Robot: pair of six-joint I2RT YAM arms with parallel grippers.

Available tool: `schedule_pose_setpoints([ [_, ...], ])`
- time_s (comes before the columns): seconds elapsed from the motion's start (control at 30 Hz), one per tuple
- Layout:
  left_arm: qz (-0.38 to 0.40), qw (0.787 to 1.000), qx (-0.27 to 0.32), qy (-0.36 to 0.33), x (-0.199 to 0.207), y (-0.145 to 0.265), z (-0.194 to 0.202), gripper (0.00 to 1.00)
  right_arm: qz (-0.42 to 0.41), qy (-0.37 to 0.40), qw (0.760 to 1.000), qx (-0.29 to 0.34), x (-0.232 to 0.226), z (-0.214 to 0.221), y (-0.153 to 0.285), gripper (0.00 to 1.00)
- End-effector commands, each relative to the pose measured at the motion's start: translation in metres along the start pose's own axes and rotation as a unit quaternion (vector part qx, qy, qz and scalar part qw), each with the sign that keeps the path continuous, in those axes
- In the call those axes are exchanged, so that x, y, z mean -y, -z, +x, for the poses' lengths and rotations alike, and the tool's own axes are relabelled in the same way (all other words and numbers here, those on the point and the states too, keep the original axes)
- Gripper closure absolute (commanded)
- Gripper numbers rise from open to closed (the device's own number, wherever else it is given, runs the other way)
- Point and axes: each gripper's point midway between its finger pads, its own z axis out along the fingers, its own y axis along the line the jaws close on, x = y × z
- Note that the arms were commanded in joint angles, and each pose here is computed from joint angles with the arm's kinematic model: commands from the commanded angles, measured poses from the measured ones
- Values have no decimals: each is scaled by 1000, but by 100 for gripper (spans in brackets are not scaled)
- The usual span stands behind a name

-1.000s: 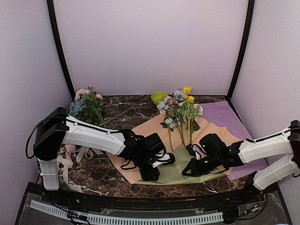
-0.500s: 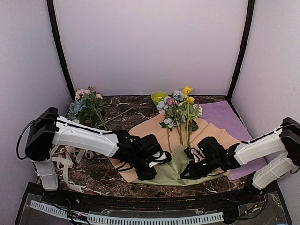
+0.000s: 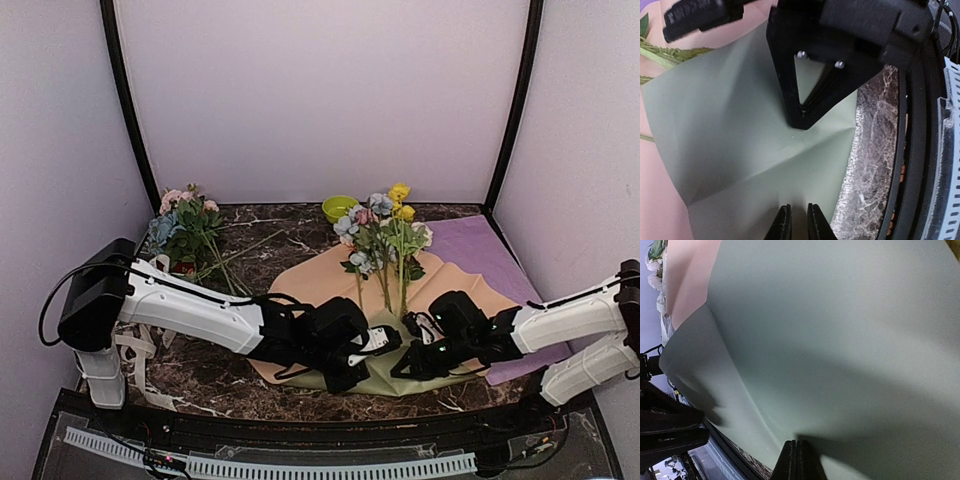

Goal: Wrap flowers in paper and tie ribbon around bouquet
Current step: Press the fold line of the 1/4-folded wrapping paper.

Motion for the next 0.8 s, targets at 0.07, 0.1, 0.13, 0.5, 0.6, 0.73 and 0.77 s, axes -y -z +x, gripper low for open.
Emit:
schedule_pose_setpoints([
  [0.07, 9, 999, -8, -32, 3, -23, 6, 88, -7, -18, 1000, 10, 1, -1, -3, 100],
  [0.1, 3, 999, -19, -32, 1, -23, 12, 89, -5, -20, 1000, 8, 3, 0, -3, 100],
  [0.13, -2, 999, -30, -30, -1, -23, 19, 89, -3, -21, 1000, 6, 4, 1, -4, 100],
  [0.5, 0, 996, -82, 31, 3, -3, 85, 90, 62, -48, 997, 4, 39, 15, -2, 100],
  [0.6, -11, 994, -98, 42, 0, 5, 104, 90, 63, -51, 997, 4, 43, 18, -1, 100],
  [0.73, -15, 991, -119, 66, 1, 15, 127, 90, 68, -51, 996, 7, 45, 18, -1, 100],
  [0.77, -17, 990, -123, 74, 1, 18, 134, 90, 69, -51, 996, 7, 46, 18, -1, 100],
])
